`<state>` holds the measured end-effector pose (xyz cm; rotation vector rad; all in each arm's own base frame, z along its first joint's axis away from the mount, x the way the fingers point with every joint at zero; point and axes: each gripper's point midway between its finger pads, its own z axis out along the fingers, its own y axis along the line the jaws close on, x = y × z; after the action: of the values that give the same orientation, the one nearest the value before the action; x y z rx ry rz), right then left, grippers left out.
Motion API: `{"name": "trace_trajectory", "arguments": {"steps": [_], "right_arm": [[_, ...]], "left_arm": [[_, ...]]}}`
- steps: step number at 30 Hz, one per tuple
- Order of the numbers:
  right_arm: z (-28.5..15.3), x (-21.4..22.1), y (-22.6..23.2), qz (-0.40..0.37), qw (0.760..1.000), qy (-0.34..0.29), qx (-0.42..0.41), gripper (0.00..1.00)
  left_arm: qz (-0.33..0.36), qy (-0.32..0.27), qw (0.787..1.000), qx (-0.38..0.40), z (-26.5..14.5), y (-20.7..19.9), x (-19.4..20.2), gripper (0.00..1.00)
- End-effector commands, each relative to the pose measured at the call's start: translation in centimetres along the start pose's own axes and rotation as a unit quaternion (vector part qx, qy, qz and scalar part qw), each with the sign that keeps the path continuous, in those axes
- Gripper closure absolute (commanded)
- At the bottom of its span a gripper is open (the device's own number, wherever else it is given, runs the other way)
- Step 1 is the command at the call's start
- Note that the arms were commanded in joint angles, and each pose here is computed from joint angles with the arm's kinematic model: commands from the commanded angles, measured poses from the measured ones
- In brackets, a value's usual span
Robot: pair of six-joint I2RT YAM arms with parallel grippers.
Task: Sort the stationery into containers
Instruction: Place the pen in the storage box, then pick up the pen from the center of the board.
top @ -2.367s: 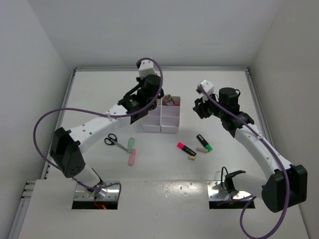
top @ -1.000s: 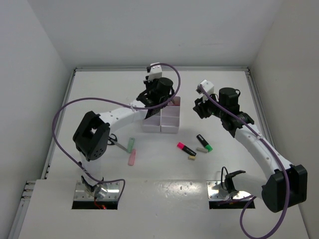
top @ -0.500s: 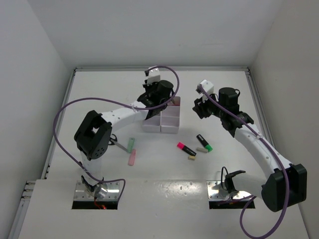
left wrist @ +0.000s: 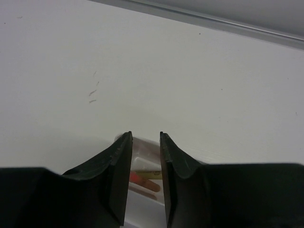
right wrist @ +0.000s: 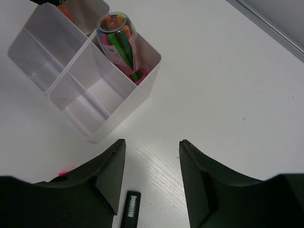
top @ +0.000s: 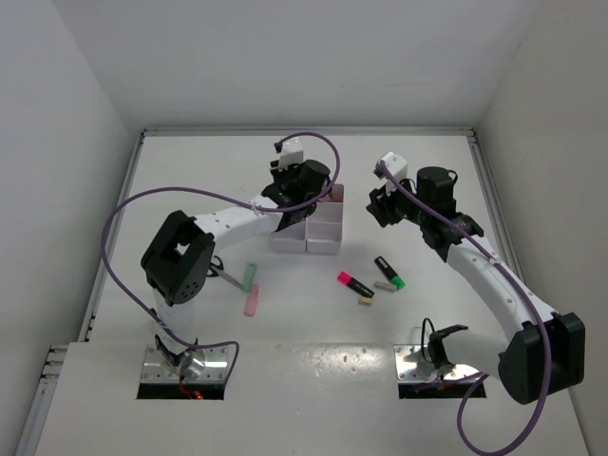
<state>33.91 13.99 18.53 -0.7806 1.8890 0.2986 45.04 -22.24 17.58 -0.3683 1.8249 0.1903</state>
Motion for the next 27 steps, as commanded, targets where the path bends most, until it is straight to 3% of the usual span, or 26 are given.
{"name": "trace_trajectory", "arguments": {"steps": [1, 5, 9, 12, 14, 15, 16, 18, 19, 20, 21, 23, 24, 26, 27], "right_arm": [[0.1, -0.8, -0.6, -0.005, 1.0, -0.016, 0.012, 0.5], [0.1, -0.8, -0.6, -0.005, 1.0, -0.016, 0.012, 0.5], [0.1, -0.3, -0.3, -0.007, 1.0, -0.008, 0.004, 0.43], [0.0, 0.1, -0.4, -0.012, 1.0, 0.0, 0.001, 0.26], [-0.1, 0.3, -0.1, -0.014, 1.0, 0.003, -0.006, 0.23], [-0.2, 0.0, -0.1, -0.02, 1.0, 0.001, -0.011, 0.23], [-0.3, 0.2, 0.0, -0.017, 1.0, 0.009, -0.013, 0.23], [-0.6, 0.6, 0.1, -0.034, 0.999, 0.021, -0.018, 0.34], [-1.1, 0.8, 0.1, -0.038, 0.999, 0.034, -0.019, 0.47], [-1.3, 1.4, 0.0, -0.041, 0.998, 0.048, -0.015, 0.75], [-1.6, 1.8, -1.1, -0.042, 0.997, 0.065, 0.015, 0.85], [-2.2, 4.2, -1.9, -0.045, 0.991, 0.119, 0.039, 0.89], [-2.3, 4.9, -2.2, -0.048, 0.988, 0.14, 0.045, 0.83], [-2.6, 7.7, -2.0, -0.04, 0.977, 0.205, 0.036, 0.69], [-2.1, 9.3, -1.8, -0.034, 0.97, 0.239, 0.025, 0.59]], "left_arm": [[-0.044, -0.018, 0.999, 0.003, -0.9, 0.6, -3.3, 0.64], [-0.056, -0.025, 0.998, 0.012, -2.1, 0.8, -5.1, 0.64], [-0.071, -0.022, 0.996, 0.043, -4.6, 1.4, -7.8, 0.65], [-0.068, 0.003, 0.993, 0.1, -6.7, 1.2, -9.1, 0.67], [-0.065, 0.016, 0.989, 0.13, -8.5, 2.6, -10.1, 0.59], [-0.051, 0.047, 0.982, 0.175, -9.1, 2.4, -8.9, 0.42], [-0.051, 0.054, 0.976, 0.203, -10.3, 3.1, -9.6, 0.33], [-0.019, 0.1, 0.954, 0.282, -12.2, 3.0, -7.6, 0.18], [-0.007, 0.117, 0.95, 0.29, -12.4, 4.1, -6.9, 0.12], [0.001, 0.116, 0.945, 0.306, -13.3, 5.0, -7.3, 0.08], [0.014, 0.137, 0.937, 0.32, -13.8, 5.6, -6.0, 0.06], [0.033, 0.141, 0.937, 0.317, -14.0, 7.4, -5.1, 0.05], [0.033, 0.14, 0.938, 0.317, -14.6, 8.5, -4.4, 0.05], [0.03, 0.132, 0.941, 0.31, -14.5, 9.8, -4.0, 0.19], [0.036, 0.128, 0.939, 0.318, -14.7, 10.0, -3.7, 0.32]]}}
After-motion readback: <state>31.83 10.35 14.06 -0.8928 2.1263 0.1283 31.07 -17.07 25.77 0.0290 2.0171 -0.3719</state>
